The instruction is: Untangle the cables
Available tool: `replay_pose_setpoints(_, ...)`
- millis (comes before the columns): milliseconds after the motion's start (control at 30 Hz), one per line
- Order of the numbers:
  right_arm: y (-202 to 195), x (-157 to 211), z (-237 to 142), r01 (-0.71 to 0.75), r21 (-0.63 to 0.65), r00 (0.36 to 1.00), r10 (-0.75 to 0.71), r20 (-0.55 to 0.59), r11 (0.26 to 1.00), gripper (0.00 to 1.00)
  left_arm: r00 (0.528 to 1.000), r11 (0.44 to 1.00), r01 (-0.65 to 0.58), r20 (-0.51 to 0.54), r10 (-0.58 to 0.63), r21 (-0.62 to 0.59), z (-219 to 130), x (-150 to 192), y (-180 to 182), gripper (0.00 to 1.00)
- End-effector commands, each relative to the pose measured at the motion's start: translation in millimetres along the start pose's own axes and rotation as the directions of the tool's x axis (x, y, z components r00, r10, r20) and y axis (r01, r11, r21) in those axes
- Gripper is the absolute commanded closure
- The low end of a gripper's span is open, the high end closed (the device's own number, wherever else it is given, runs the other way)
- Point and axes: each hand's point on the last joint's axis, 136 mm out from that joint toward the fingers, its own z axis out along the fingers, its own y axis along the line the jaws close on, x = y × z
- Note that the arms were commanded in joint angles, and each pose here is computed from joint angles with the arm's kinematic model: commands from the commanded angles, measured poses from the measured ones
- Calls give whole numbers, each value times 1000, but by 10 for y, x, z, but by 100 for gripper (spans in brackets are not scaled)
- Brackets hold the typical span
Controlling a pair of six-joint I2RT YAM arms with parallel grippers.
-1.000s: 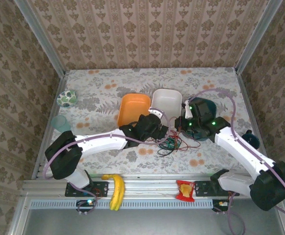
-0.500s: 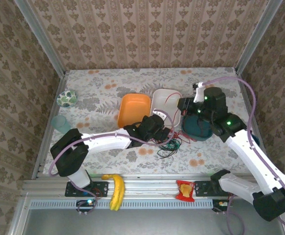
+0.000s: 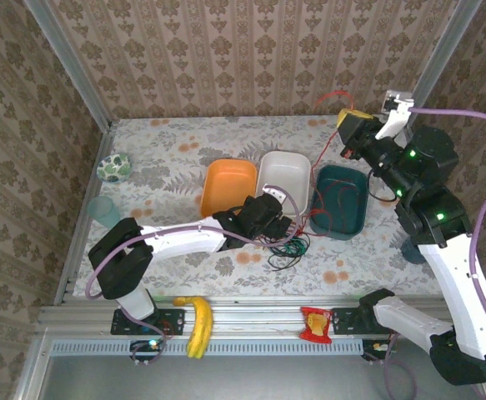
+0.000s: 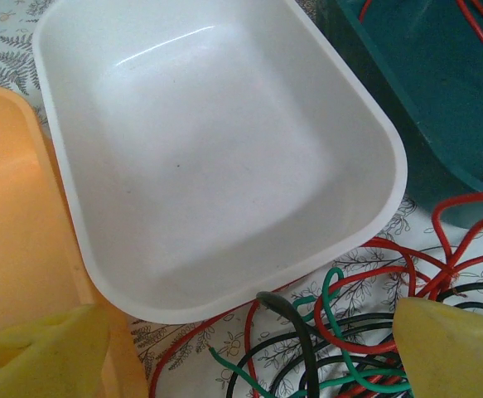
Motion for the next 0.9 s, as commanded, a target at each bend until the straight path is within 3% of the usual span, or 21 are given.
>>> replay_pose_setpoints(0, 66, -250, -53, 40, -9, 996, -39, 79, 999, 100, 999, 999, -39, -10, 39, -3, 4, -12, -46, 11)
replay_pose_setpoints(200, 198, -462, -129, 67, -49, 988, -59, 141, 997, 100, 999, 999, -51, -8, 51, 0, -6, -10, -62, 11)
replay_pose_setpoints(433, 487, -984, -475, 179, -92, 943, -144, 300, 979, 100, 996, 996, -84, -17, 84, 8, 10, 12, -125, 11)
replay_pose_setpoints(867, 545, -1540, -635, 305, 40, 841, -289, 458, 952, 100, 992, 993, -122, -41, 121, -7, 43, 33, -161, 10)
